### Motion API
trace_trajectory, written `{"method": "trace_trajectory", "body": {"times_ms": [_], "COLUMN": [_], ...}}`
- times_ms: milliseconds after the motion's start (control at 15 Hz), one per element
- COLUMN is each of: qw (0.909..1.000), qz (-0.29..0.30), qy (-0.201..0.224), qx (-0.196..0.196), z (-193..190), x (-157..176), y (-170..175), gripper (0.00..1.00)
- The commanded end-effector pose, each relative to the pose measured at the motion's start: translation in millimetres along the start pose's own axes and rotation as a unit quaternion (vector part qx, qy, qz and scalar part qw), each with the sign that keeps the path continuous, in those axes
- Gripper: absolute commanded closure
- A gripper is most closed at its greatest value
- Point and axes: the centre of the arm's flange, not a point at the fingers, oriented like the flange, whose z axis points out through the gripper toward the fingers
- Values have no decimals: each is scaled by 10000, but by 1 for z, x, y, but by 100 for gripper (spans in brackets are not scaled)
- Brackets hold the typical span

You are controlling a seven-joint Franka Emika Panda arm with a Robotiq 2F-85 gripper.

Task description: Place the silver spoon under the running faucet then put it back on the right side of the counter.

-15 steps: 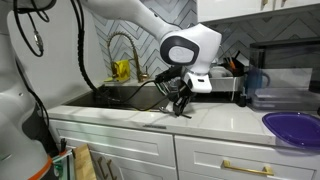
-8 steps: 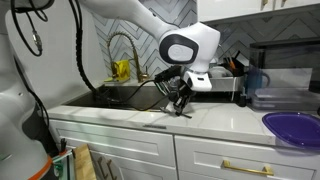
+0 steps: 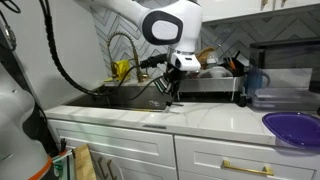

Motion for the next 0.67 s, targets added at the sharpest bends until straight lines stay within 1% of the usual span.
{"method": "trace_trajectory", "body": {"times_ms": [0, 133, 333, 400, 467, 600], "qw": [9989, 9978, 9958, 9936, 9952, 9933], "qz": [-430, -609, -907, -1127, -975, -1150], "qy": [-108, -212, -41, -12, 9, 114], "qx": [-130, -163, -72, -59, -98, -64], "z": [-33, -51, -71, -77, -74, -81], "x": [-80, -112, -158, -167, -144, -162], "y": [19, 16, 4, 0, -3, -7], "gripper": [98, 98, 98, 98, 92, 92]}}
